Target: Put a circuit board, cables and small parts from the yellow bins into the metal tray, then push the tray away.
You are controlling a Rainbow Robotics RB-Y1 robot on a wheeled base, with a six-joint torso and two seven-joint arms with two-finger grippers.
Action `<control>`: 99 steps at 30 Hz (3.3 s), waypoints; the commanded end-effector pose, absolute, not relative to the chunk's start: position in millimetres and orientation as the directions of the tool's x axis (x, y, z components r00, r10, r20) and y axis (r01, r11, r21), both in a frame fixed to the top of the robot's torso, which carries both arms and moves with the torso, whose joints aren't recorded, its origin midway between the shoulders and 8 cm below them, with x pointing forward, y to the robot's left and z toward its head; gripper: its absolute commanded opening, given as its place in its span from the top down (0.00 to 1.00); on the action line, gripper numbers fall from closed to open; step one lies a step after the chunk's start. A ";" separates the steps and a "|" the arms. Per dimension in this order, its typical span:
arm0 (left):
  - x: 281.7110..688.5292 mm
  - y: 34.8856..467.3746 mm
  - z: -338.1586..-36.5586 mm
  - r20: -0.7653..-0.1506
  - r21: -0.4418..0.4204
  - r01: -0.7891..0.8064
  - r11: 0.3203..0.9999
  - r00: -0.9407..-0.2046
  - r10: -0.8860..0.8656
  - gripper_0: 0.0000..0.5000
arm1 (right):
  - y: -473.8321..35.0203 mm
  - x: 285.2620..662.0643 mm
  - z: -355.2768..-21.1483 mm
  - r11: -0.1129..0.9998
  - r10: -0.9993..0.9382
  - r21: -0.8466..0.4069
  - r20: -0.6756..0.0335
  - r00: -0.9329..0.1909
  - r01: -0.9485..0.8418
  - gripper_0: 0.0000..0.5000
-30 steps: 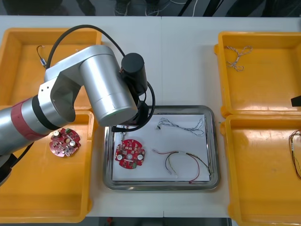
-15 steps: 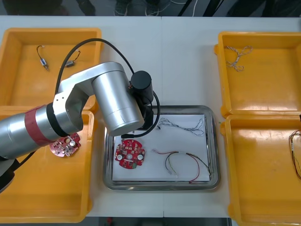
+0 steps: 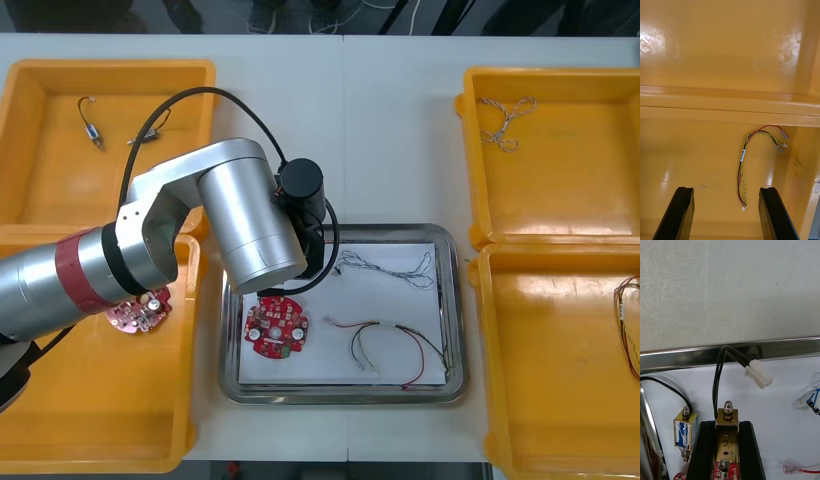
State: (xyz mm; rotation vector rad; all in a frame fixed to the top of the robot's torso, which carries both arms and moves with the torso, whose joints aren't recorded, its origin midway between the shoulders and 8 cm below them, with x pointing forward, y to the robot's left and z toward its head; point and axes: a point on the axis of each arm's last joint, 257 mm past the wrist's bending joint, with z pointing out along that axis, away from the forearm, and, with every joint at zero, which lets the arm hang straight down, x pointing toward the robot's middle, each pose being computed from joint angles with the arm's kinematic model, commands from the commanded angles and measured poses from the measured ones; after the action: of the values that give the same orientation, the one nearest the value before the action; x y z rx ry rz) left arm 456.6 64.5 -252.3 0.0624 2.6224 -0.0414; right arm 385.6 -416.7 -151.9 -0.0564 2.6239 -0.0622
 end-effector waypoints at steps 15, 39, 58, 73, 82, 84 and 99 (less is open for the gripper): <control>446.5 56.0 -266.3 -0.488 -0.068 0.000 0.998 -0.872 -0.033 0.54 | -424.2 372.0 -163.1 0.998 0.004 -0.050 -0.463 -0.886 0.031 0.00; 457.3 51.5 -230.6 -0.548 -0.126 -0.002 0.992 -0.833 -0.072 0.00 | -420.5 364.1 -169.3 0.997 0.044 -0.034 -0.470 -0.881 0.068 0.00; 440.5 132.9 -149.7 -0.497 -0.134 -0.094 0.986 -0.855 -0.149 0.00 | -419.8 364.3 -167.4 0.996 0.056 -0.028 -0.476 -0.878 0.079 0.00; 430.3 223.7 -119.6 -0.439 -0.103 -0.126 0.987 -0.884 -0.159 0.00 | -417.4 364.3 -160.4 0.997 0.026 -0.048 -0.481 -0.877 0.056 0.00; 413.0 278.9 -118.8 -0.416 -0.047 -0.134 0.990 -0.898 -0.142 0.00 | -412.1 365.4 -152.8 0.997 -0.031 -0.077 -0.475 -0.879 0.006 0.00; 408.7 287.3 -120.0 -0.414 -0.043 -0.132 0.990 -0.900 -0.138 0.00 | -410.4 365.2 -150.4 0.996 -0.048 -0.084 -0.477 -0.878 -0.009 0.00; 376.8 358.8 -125.9 -0.411 -0.030 -0.135 0.990 -0.901 -0.136 0.00 | -375.4 366.5 -117.0 0.980 -0.199 -0.093 -0.498 -0.844 -0.177 0.00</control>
State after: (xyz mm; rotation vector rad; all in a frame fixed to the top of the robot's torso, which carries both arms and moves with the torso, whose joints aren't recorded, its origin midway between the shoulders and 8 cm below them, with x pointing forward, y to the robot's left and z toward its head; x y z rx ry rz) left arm 387.1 334.0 -136.0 -0.3508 2.7121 -0.1063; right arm 364.1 -381.6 -138.8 -0.1918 2.6321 0.0143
